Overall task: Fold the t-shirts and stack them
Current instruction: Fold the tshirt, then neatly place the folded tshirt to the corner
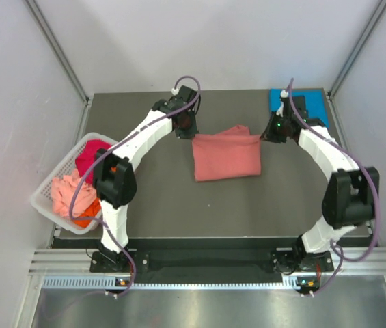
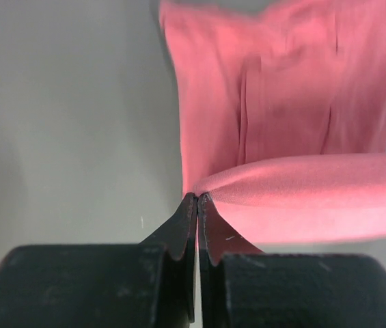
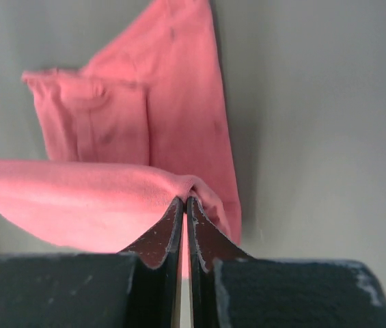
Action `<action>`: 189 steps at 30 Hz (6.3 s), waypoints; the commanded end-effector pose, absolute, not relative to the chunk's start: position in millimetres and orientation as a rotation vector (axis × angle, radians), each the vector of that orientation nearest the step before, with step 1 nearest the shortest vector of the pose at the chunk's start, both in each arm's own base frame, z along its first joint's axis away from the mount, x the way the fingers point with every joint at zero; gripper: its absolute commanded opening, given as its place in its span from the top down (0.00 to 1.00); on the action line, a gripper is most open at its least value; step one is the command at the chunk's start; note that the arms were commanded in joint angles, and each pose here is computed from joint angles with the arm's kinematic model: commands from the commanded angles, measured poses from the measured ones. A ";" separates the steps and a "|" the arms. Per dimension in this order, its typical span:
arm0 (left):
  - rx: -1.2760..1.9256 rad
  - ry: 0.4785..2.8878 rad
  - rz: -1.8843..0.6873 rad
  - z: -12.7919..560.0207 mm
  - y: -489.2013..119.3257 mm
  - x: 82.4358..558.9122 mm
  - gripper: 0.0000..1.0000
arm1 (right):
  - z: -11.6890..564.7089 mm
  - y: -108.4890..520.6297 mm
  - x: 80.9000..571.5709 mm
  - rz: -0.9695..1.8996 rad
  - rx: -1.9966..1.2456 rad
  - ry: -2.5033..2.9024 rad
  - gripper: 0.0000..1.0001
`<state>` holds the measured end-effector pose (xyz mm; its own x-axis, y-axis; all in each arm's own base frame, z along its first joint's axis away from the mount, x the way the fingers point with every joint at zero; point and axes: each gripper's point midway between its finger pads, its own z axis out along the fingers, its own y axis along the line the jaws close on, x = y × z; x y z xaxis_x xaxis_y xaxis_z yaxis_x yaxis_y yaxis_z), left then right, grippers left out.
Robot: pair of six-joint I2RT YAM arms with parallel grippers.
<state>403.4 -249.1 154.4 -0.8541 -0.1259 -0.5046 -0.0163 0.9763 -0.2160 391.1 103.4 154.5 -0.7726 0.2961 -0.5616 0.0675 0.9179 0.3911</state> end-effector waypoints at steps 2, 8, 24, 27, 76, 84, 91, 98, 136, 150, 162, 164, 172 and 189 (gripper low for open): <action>-0.049 2.488 -0.274 169.4 -243.2 464.9 1.00 | 166.4 111.2 461.2 0.506 0.191 2.318 1.00; -0.024 2.417 -0.319 148.1 -241.7 519.6 1.00 | 157.1 126.3 511.0 0.583 0.177 2.299 1.00; -0.008 2.236 -0.587 121.3 -247.4 594.7 1.00 | 129.4 109.5 577.9 0.601 0.246 2.247 1.00; -0.023 2.205 -0.581 119.5 -246.3 604.1 0.95 | 122.8 104.6 584.5 0.604 0.265 2.247 0.99; 0.080 2.391 -0.748 128.9 -282.1 503.8 0.73 | 114.5 154.1 486.1 0.941 0.029 2.350 0.85; 0.153 2.281 -0.716 90.5 -295.2 580.5 0.73 | 82.8 146.5 543.1 0.960 0.056 2.320 0.83; -0.026 2.194 -0.750 64.6 -257.6 630.4 0.71 | 34.3 95.1 604.9 1.000 0.266 2.301 0.84; -0.091 2.105 -0.966 125.6 -250.5 632.0 0.66 | 89.6 91.0 610.8 1.055 0.212 2.208 0.80; 0.144 2.319 -0.776 183.4 -275.3 492.7 0.63 | 157.4 90.7 498.1 0.738 0.184 2.356 0.54; 0.222 2.396 -1.020 182.3 -287.8 432.3 0.67 | 122.9 117.7 552.3 0.765 -0.032 2.414 0.46; 0.380 2.348 -1.225 213.4 -276.0 338.9 0.54 | 64.3 112.0 559.0 0.720 -0.064 2.486 0.42; 0.372 2.297 -1.196 225.4 -270.7 333.3 0.48 | 55.9 112.7 555.9 0.722 -0.072 2.501 0.42; 0.398 2.190 -1.102 236.2 -252.2 307.6 0.23 | 42.3 127.6 556.3 0.688 -0.109 2.519 0.45; 0.386 2.144 -1.001 240.7 -241.2 303.6 0.24 | 58.8 129.1 582.3 0.580 -0.223 2.432 0.98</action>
